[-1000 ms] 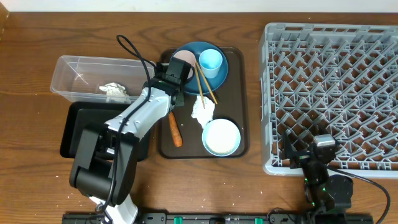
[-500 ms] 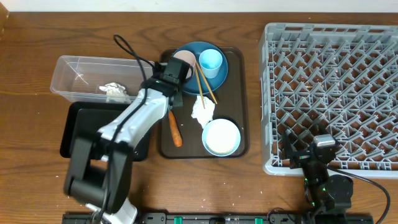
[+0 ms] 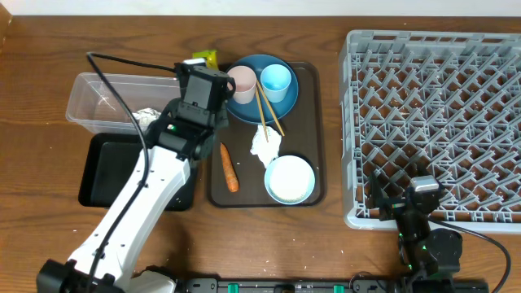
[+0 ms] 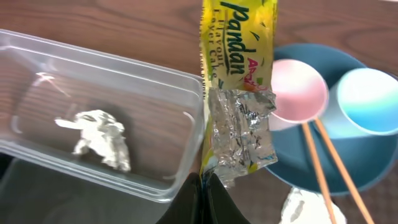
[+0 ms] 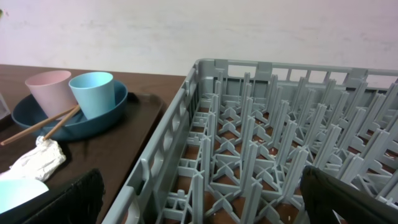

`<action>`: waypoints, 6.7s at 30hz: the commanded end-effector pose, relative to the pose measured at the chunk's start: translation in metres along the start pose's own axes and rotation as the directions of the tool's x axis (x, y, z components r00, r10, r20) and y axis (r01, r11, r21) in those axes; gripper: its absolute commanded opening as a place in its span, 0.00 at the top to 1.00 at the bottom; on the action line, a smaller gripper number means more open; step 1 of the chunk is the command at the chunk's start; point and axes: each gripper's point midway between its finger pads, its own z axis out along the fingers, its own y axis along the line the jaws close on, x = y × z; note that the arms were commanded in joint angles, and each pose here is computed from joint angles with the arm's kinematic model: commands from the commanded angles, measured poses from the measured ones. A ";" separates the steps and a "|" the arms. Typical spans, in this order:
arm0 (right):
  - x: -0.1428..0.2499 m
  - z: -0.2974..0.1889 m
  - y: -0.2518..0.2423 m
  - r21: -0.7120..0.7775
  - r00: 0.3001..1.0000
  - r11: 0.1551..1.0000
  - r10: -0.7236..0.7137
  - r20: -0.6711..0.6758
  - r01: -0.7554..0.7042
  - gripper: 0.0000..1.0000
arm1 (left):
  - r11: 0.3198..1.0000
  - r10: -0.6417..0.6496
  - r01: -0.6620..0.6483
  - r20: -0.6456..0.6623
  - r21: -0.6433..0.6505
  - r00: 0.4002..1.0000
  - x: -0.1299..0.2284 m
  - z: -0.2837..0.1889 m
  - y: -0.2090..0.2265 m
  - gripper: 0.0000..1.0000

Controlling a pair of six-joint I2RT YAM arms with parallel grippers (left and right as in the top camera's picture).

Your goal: Sort waste into correct bins and load items into the dishwasher rack

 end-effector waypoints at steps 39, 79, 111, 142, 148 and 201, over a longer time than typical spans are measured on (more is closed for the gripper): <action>0.000 0.000 0.002 -0.006 1.000 1.000 -0.012 0.002 0.012 0.01 | 0.886 -0.403 0.377 -0.045 -0.271 0.914 0.013 0.083 0.104 0.49; 0.000 0.000 0.002 -0.006 1.000 1.000 -0.012 0.002 0.012 0.01 | 0.957 -0.104 0.222 -0.491 0.189 0.865 0.101 -0.011 -0.049 0.46; 0.000 0.000 0.002 -0.006 1.000 1.000 -0.012 0.002 0.012 0.01 | 0.985 0.004 0.092 -0.555 0.145 0.832 0.149 0.044 -0.072 0.43; 0.000 0.000 0.002 -0.007 1.000 1.000 -0.012 0.002 0.012 0.01 | 0.983 0.033 0.070 -0.536 0.170 0.844 0.145 0.046 -0.075 0.43; 0.000 0.000 0.002 -0.007 1.000 1.000 -0.012 0.002 0.012 0.01 | 0.974 0.037 0.094 -0.556 0.206 0.830 0.148 0.042 -0.083 0.43; 0.000 0.000 0.002 -0.007 1.000 1.000 -0.012 0.002 0.012 0.01 | 0.954 0.038 0.137 -0.565 0.265 0.824 0.146 0.060 -0.073 0.39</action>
